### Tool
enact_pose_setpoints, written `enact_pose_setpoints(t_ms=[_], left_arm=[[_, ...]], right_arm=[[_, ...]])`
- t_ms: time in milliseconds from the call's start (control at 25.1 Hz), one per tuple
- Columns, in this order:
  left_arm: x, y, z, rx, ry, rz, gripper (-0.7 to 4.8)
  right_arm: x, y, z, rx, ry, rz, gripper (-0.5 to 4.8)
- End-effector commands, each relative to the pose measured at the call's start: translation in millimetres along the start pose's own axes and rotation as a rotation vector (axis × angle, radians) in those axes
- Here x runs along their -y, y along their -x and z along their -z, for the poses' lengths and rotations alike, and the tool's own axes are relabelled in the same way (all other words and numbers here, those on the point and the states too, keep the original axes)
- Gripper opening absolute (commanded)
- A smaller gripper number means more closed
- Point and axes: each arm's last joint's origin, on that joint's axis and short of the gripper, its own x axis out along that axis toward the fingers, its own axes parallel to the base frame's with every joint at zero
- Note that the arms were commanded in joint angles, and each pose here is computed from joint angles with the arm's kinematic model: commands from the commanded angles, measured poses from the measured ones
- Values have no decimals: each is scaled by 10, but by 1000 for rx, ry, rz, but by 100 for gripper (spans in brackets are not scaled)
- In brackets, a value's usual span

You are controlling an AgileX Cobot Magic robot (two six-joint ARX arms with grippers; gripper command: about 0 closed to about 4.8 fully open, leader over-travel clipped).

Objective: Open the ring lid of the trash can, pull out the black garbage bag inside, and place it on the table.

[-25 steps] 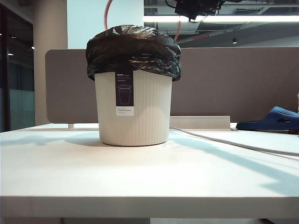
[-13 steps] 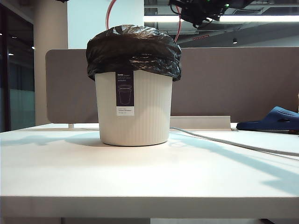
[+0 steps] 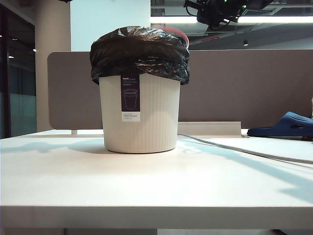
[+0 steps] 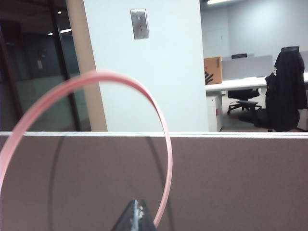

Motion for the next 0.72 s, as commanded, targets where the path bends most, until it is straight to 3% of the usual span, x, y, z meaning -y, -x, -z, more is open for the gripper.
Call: enact_pose_setpoints(t_ms=[40,239,359,558,718], left_arm=[[7,11,-15,1,-3,-15,-6],[9,12,36,-41,47,-19,-6],[10,15,86,-82,130,-35,-6],[14,33,189,-170,285,-90,-6],[37,53,232,-214,329,-87,-6]], right_arm=[[-28,9,-31,-16,-4,-49,-1],[-74,38,-57,-73,-11,-82,-1],[-98,83,-91,-147,-23,-98,-1],[-163,215,-258,-278,-231,-186,-1],[-235,336,-483,-312,-278,-288,-1]])
